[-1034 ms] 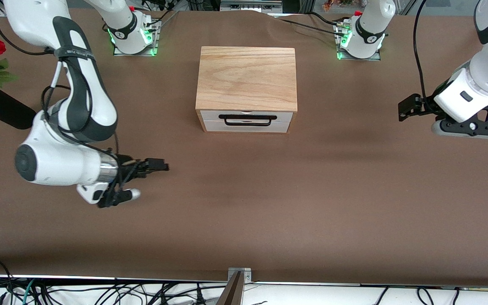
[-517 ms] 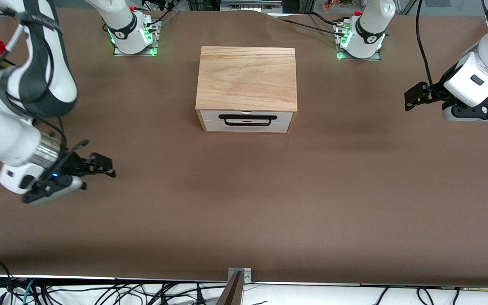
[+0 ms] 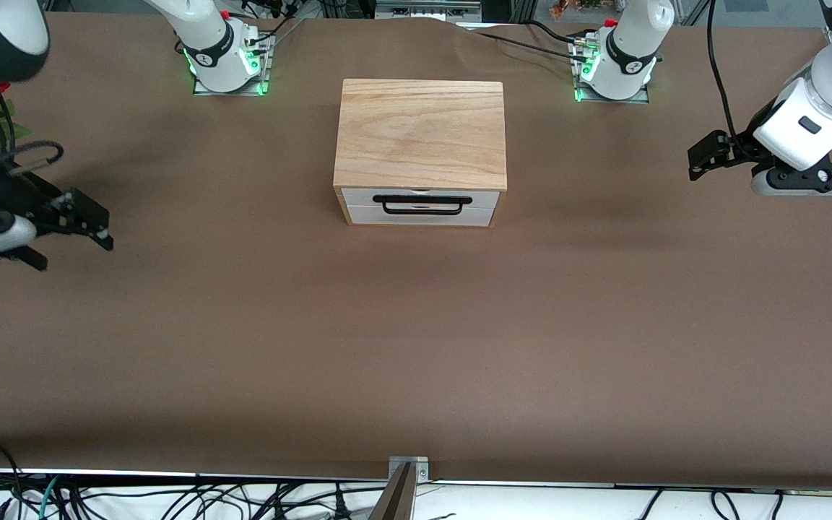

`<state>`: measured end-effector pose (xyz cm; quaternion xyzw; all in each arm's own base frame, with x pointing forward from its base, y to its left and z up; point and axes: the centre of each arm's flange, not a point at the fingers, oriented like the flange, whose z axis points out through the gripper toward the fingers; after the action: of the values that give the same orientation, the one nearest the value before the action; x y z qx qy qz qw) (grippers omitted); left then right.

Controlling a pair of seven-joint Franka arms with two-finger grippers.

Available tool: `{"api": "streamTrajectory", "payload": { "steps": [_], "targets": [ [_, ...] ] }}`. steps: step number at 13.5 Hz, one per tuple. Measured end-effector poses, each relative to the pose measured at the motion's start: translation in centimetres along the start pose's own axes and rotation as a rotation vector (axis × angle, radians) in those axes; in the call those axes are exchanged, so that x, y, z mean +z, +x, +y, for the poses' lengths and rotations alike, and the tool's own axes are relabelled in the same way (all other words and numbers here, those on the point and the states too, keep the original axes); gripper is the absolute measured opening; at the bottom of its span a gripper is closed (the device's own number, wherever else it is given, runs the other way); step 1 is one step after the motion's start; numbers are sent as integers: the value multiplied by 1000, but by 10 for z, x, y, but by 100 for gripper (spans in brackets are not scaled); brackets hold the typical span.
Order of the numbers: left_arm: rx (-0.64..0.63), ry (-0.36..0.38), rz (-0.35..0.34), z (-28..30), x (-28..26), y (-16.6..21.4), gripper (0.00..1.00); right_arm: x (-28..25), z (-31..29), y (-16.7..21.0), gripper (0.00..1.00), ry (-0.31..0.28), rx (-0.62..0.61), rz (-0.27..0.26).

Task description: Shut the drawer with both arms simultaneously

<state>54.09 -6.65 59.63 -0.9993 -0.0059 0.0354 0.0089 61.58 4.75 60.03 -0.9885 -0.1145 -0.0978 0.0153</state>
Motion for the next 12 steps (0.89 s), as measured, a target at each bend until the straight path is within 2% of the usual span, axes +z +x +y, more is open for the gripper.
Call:
{"api": "streamTrajectory", "payload": {
  "steps": [2, 5, 12],
  "targets": [
    [8, 0, 3, 4, -2, -1, 100, 1, -9, -12, 100, -16, 91, -35],
    [8, 0, 3, 4, -2, -1, 100, 12, 0, -24, 100, -20, 134, -65],
    [8, 0, 3, 4, -2, -1, 100, 12, 20, -39, 100, -28, 171, -78]
  ]
}}
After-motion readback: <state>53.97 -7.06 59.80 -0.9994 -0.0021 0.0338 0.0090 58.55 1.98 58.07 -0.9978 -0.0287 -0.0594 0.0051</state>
